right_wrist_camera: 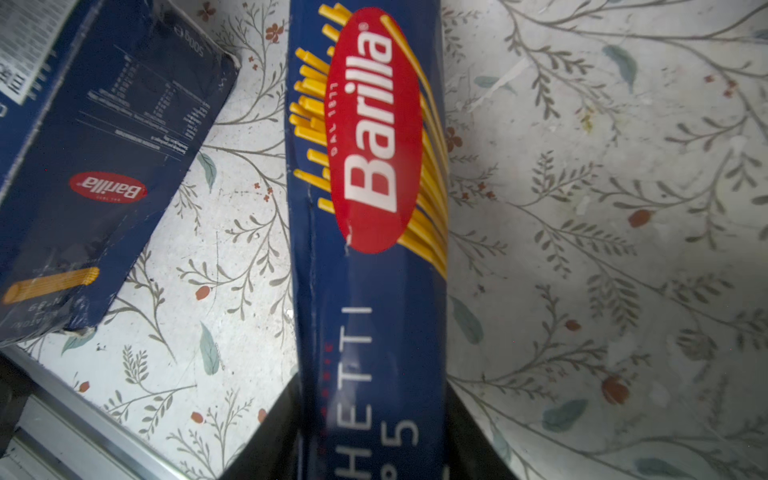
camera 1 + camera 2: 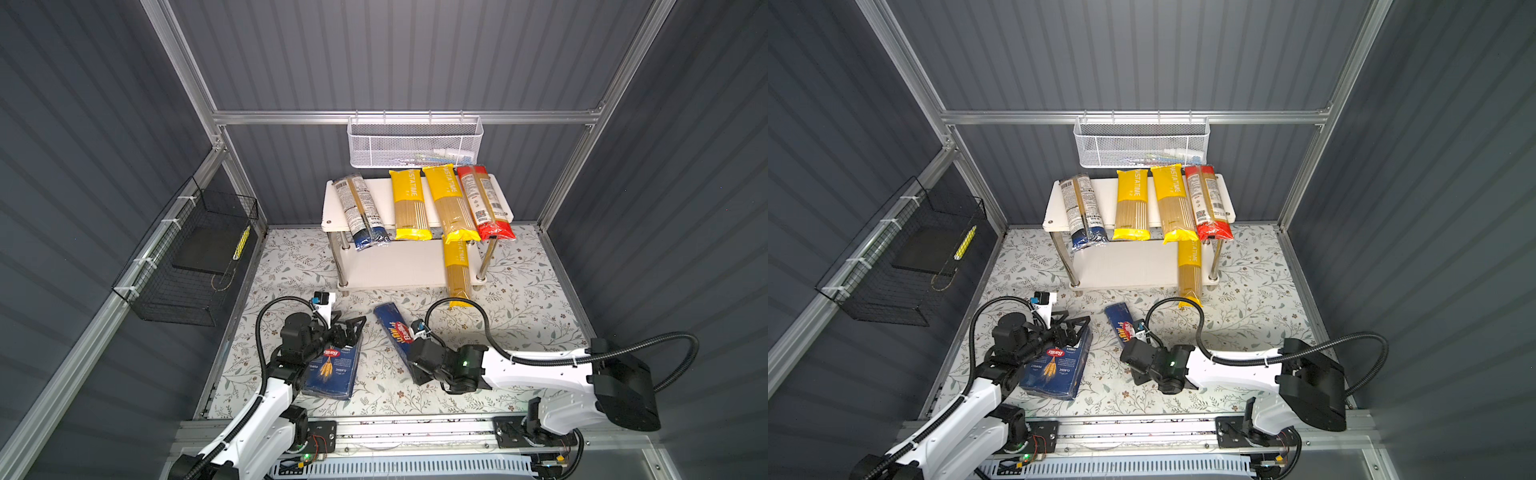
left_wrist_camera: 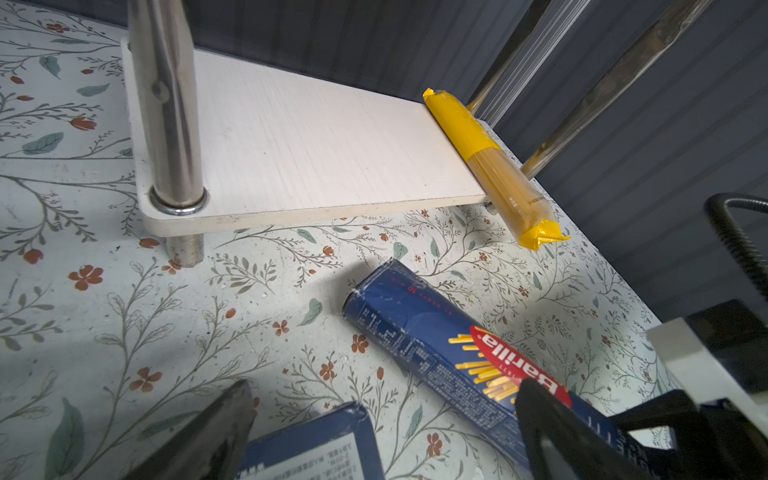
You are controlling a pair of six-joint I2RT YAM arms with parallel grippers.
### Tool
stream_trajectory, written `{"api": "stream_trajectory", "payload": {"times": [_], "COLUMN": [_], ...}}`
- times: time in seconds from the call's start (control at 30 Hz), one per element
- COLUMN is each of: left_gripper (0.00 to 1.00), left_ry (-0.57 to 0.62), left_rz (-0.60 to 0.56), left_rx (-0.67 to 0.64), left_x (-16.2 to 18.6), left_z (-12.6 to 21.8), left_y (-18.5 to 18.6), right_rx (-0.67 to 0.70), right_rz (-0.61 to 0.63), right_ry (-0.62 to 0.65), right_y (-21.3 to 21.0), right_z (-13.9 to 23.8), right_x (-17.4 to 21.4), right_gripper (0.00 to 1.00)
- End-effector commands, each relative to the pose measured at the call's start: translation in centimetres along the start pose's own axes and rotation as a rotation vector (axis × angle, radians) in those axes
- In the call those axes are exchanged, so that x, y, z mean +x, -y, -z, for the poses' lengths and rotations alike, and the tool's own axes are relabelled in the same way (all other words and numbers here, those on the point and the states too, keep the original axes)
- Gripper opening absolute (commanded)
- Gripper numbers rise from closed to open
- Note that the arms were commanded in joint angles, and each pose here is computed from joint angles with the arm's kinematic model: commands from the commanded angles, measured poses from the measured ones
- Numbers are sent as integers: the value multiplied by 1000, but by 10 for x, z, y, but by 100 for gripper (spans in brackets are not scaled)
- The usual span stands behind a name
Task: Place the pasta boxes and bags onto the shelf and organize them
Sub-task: 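Carry the Barilla box to the lower tier beside the yellow bag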
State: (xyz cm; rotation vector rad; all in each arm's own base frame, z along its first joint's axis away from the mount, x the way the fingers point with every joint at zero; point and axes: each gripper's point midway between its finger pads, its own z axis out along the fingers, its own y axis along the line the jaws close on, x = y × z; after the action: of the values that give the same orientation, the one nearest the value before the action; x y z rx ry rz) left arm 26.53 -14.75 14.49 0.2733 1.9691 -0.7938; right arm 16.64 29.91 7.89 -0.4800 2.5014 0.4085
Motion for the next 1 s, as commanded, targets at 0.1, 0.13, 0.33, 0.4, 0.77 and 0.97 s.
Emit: {"api": "stream_trajectory", "payload": {"times": [0.1,0.13,0.33,0.4,0.77,0.97], "left_gripper": [99,100,100,100,100,99], "left_ry": [-10,-11,-10,-10,-9,-7], "left_rz": [-6,-7,-6,-7,-7,-8], "left_rx": [-1,-2,1,0,0,-1], "left_x": [6,6,6,6,6,6], "left_z": [1,1,0,0,1,1], "left_y": [0,0,0,0,0,0], "right_rx": [-36,-34,-13,11,88,111], "right_rz": [-75,-81,-117,-125,-191,-185], "right_ry": [280,296,387,407,454,455], "right_y": [0,3,20,26,55,63], "right_z": [47,52,81,85,94,89], "right_x": [-60,-62,-76,-80,-117,-140], "right_gripper": [38,37,37,37,37,37]}}
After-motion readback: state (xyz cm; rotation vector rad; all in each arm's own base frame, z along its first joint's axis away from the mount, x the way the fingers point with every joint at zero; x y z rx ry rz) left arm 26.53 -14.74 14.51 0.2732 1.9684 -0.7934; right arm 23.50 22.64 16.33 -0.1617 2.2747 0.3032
